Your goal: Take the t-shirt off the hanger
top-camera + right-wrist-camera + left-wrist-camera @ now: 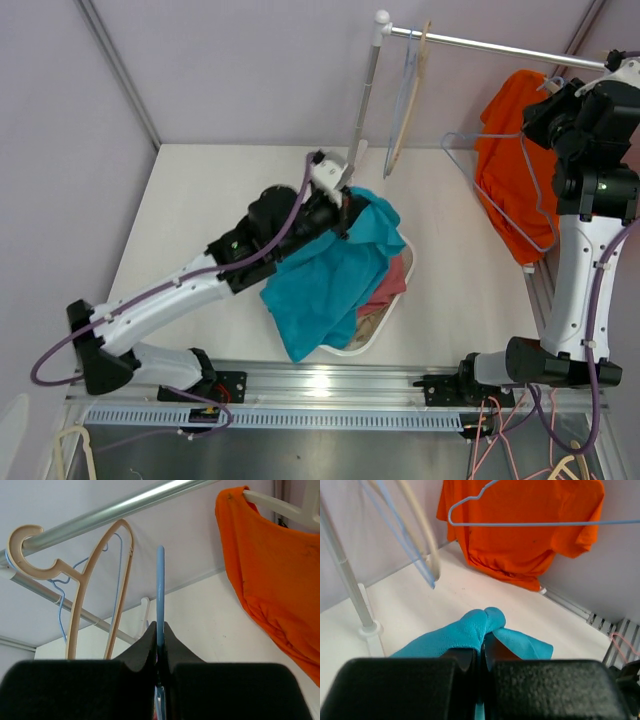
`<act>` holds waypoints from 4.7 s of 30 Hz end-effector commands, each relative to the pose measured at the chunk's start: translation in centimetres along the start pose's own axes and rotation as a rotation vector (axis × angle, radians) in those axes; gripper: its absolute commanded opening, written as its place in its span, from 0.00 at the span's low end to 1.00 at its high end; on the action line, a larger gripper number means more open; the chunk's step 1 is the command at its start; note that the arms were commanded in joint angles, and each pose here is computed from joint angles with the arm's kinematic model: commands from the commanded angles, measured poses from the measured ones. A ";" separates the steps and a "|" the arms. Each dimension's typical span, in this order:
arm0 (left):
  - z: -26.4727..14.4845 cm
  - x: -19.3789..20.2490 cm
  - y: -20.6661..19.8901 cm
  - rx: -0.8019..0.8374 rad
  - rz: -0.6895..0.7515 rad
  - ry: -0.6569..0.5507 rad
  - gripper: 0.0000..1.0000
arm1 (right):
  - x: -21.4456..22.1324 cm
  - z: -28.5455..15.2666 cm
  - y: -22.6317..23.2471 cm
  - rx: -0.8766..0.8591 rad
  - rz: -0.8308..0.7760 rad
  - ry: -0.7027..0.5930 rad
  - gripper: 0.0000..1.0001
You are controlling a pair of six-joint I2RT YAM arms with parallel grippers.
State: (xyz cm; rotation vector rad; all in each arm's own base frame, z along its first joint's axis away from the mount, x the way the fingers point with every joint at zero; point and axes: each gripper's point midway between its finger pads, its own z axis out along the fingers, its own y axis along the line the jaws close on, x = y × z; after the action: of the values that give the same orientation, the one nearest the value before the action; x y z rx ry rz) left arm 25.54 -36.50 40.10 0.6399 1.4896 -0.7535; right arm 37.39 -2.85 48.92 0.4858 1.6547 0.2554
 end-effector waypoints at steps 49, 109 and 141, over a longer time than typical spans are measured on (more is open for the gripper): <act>-5.5 30.4 -5.9 -0.072 -0.306 0.513 0.06 | -0.2 15.8 10.8 -0.217 -0.282 -0.237 0.00; -8.9 28.9 -5.4 -0.105 -0.284 0.466 0.03 | -5.5 7.3 -2.8 0.459 -0.286 -0.257 0.00; -8.7 29.9 -5.4 -0.092 -0.235 0.493 0.04 | -1.0 14.8 -5.6 0.799 -0.489 -0.252 0.00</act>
State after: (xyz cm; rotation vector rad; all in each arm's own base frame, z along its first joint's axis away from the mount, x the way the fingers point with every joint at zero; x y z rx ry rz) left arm 14.28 -34.17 10.57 0.5863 2.0894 -0.7164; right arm 52.16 -9.17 45.10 0.6117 1.5339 -0.7898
